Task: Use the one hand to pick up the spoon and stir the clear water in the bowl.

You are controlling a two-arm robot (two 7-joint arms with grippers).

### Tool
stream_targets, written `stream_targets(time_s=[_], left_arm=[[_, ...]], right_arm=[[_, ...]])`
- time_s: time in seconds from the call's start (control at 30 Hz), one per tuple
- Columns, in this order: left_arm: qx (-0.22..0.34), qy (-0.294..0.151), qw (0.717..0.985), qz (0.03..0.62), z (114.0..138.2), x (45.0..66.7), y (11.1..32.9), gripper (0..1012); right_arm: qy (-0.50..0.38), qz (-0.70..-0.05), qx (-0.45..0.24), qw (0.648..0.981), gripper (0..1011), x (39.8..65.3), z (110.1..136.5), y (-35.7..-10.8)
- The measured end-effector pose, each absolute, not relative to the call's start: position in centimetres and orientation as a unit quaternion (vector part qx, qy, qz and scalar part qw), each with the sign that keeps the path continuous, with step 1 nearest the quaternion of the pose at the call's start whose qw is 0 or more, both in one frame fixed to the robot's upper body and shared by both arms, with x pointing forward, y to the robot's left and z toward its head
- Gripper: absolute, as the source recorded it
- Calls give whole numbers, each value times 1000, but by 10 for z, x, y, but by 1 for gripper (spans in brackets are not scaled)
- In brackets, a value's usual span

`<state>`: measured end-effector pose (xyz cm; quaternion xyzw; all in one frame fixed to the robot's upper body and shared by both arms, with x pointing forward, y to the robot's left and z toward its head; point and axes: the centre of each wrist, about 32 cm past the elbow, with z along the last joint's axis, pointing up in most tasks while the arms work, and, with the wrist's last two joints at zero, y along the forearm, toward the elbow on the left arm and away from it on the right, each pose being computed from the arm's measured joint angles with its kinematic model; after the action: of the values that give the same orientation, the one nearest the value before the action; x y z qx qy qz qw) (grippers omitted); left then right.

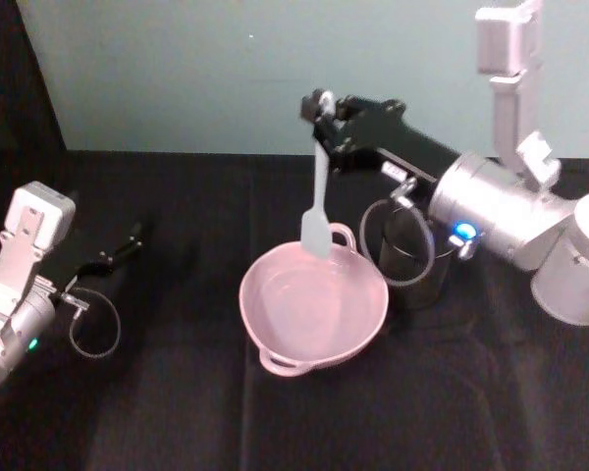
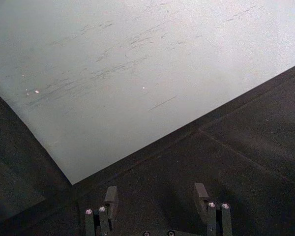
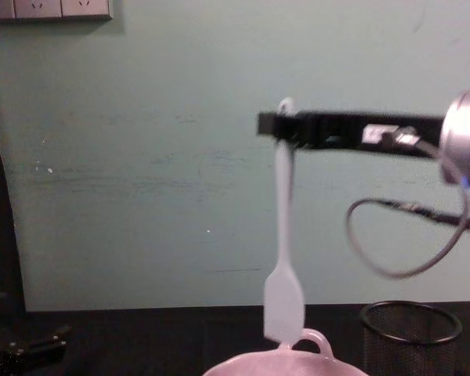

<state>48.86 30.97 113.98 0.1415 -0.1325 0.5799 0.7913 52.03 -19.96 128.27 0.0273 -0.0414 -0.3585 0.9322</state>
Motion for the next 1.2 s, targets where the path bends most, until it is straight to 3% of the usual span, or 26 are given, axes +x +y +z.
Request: stream_targets(time_s=[0.33,0.67,0.97,1.2], left_arm=[[141,-132,791,580,1140,489,310,1011],[142,-132,791,580,1140,489,310,1011],[141,-133,791,580,1140,489,310,1011],[142,-132,791,580,1140,489,310,1011]], right_arm=[[-12,-341,-8,940,110,513,1241,-183],[4,-327,-17,945,110,509,1232,-176],[17,-320,-12,947,111,536,1227,-160],[26,-352,-15,936,110,557,1222,-173]])
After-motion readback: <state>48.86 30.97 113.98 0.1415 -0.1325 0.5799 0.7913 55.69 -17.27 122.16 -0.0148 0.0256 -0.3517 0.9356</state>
